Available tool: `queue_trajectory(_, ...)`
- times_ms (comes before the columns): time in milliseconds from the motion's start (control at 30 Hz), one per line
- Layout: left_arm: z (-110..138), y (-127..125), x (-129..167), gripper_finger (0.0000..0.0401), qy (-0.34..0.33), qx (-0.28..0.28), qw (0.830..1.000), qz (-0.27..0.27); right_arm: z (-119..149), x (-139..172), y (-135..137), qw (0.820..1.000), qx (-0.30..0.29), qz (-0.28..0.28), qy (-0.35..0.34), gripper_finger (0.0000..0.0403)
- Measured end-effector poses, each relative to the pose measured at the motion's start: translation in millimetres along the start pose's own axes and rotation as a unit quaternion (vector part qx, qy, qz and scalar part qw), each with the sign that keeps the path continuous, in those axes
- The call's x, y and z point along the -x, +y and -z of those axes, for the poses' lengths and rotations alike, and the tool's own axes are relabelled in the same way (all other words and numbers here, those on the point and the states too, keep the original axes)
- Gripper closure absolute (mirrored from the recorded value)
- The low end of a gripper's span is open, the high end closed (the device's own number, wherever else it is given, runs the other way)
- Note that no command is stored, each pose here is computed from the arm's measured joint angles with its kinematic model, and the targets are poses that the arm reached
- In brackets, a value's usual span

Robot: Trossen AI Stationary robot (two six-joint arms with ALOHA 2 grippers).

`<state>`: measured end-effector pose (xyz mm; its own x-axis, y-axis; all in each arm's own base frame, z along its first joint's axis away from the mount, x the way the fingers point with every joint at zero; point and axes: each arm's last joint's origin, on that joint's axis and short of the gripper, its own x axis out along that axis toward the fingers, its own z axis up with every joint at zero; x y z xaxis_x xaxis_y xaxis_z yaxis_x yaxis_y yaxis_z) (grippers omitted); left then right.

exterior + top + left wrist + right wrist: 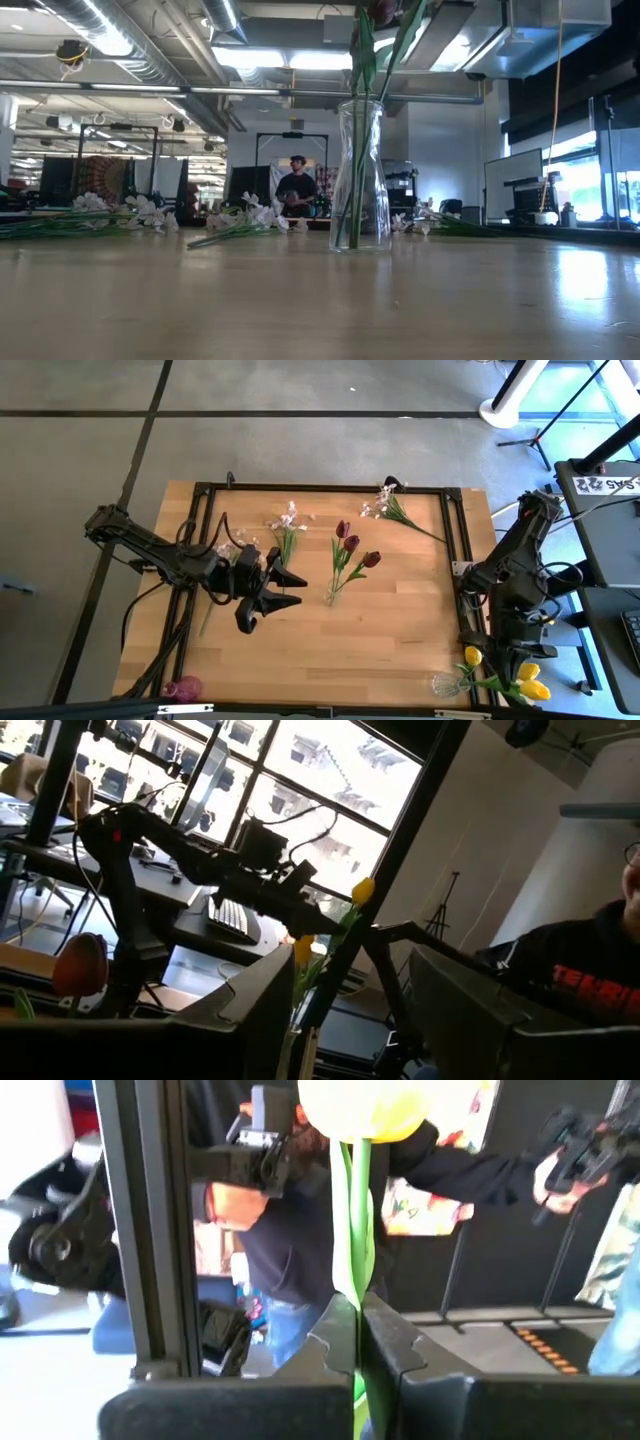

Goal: Sort flowers into vase by color
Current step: Put the yellow tulip into the bottom transparent vase

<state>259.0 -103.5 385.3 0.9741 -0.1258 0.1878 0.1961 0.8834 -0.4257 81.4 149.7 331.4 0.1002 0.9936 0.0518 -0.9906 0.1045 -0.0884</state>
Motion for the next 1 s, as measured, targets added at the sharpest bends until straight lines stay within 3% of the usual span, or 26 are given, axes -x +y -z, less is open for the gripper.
queue_trajectory(267,0,0,0,0.0206,-0.001,0.009,1.000,-0.006,22,-1,1,1.000,0.017,0.000,0.014,0.0390)
queue_trajectory(600,0,1,0,0.0206,-0.004,0.011,1.000,-0.014,45,-1,1,0.997,-0.018,0.012,0.081,0.0298)
queue_trajectory(833,0,2,0,0.0206,-0.004,0.010,1.000,-0.015,15,1,0,0.996,-0.015,0.012,0.084,0.0204)
queue_trajectory(1000,-2,9,-3,0.0206,-0.010,0.005,0.999,-0.032,-23,8,0,0.994,0.017,0.028,0.102,0.0167)
